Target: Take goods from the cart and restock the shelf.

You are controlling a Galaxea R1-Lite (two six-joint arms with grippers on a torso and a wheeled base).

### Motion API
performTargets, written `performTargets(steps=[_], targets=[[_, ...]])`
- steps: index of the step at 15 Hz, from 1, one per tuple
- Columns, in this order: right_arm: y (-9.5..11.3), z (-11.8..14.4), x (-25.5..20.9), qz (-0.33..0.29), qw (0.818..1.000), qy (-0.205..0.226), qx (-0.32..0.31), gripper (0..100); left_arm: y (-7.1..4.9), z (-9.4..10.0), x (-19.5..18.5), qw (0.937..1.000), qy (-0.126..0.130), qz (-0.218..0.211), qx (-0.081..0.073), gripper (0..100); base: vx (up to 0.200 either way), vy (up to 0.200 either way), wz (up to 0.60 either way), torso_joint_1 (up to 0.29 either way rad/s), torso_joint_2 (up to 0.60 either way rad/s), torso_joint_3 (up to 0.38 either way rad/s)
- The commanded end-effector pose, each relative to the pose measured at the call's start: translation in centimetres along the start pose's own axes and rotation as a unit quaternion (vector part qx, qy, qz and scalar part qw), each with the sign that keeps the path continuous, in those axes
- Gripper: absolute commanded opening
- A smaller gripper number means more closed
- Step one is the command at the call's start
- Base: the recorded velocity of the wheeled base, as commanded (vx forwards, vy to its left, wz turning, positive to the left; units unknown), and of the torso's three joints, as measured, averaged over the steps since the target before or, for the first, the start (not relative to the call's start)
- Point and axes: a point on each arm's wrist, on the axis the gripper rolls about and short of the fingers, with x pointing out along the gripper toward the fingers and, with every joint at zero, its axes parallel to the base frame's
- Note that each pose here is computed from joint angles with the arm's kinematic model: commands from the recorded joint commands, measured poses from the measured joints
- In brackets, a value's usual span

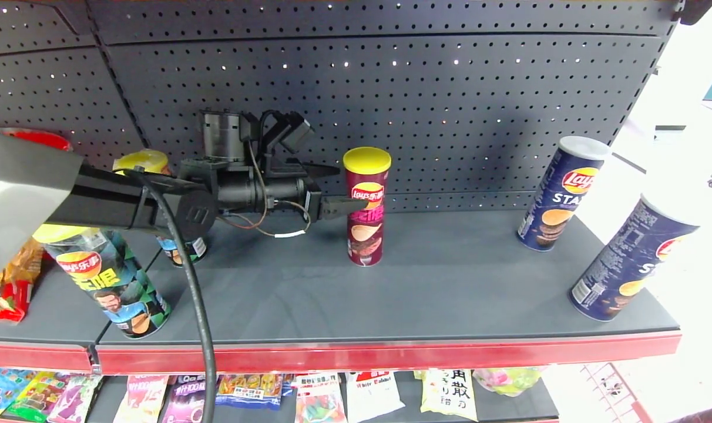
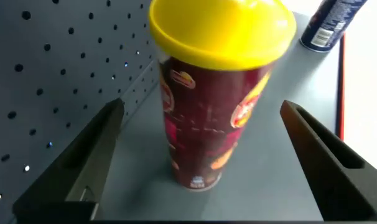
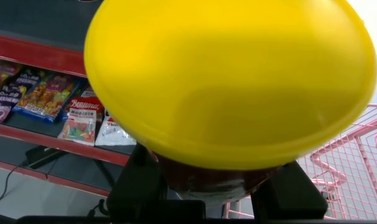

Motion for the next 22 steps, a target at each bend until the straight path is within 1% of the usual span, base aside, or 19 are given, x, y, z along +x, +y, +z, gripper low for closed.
performTargets(steps=[1,2,4,6,8,11,13,16,17,18,22], targets=[[0.0,0.0,0.0,0.0,1.0,0.0,0.0,0,0.5,-0.2,0.6,1.0,-0.002,0.0,0.0,100,0.0,0.0,0.0,0.0,0.0,0.0],[0.0,0.0,0.0,0.0,1.0,0.0,0.0,0,0.5,-0.1,1.0,1.0,-0.004,-0.002,-0.005,100,0.0,0.0,0.0,0.0,0.0,0.0],[0.0,0.0,0.0,0.0,1.0,0.0,0.0,0,0.0,0.3,1.4,0.9997,-0.008,-0.009,-0.022,100,0.0,0.0,0.0,0.0,0.0,0.0],[0.0,0.2,0.0,-0.005,1.0,-0.001,-0.001,0,-0.1,0.3,2.2,0.9996,-0.011,-0.014,-0.02,100,0.0,0.0,0.0,0.0,0.0,0.0],[-0.1,0.3,0.0,-0.006,1.0,0.0,0.0,0,0.3,0.1,3.1,0.9997,-0.014,-0.014,-0.017,100,0.0,0.0,0.0,0.0,0.0,0.0],[-0.1,0.2,0.0,-0.006,1.0,0.0,0.0,0,0.5,-0.2,3.6,0.9996,-0.012,-0.015,-0.018,100,0.0,0.0,0.0,0.0,0.0,0.0],[-0.1,0.3,0.0,-0.006,1.0,0.0,0.0,0,0.4,-0.6,3.9,0.9996,-0.009,-0.018,-0.021,100,0.0,0.0,0.0,0.0,0.0,0.0],[-0.1,0.2,0.0,-0.006,1.0,0.001,0.0,0,0.8,-0.7,4.5,0.9996,-0.014,-0.017,-0.017,100,0.0,0.0,0.0,0.0,0.0,0.0],[-0.1,0.3,0.0,-0.006,1.0,0.0,0.0,0,0.8,-0.8,4.6,0.9996,-0.012,-0.017,-0.018,100,0.0,0.0,0.0,0.0,0.0,0.0],[-0.1,0.2,0.0,-0.006,1.0,0.001,0.0,0,0.7,-0.9,4.6,0.9996,-0.011,-0.019,-0.019,0,0.0,0.0,0.0,0.0,0.0,0.0],[-0.1,0.2,0.0,-0.006,1.0,0.001,0.0,0,0.4,-0.7,4.7,0.9995,-0.013,-0.022,-0.017,0,0.0,0.0,0.0,0.0,0.0,0.0]])
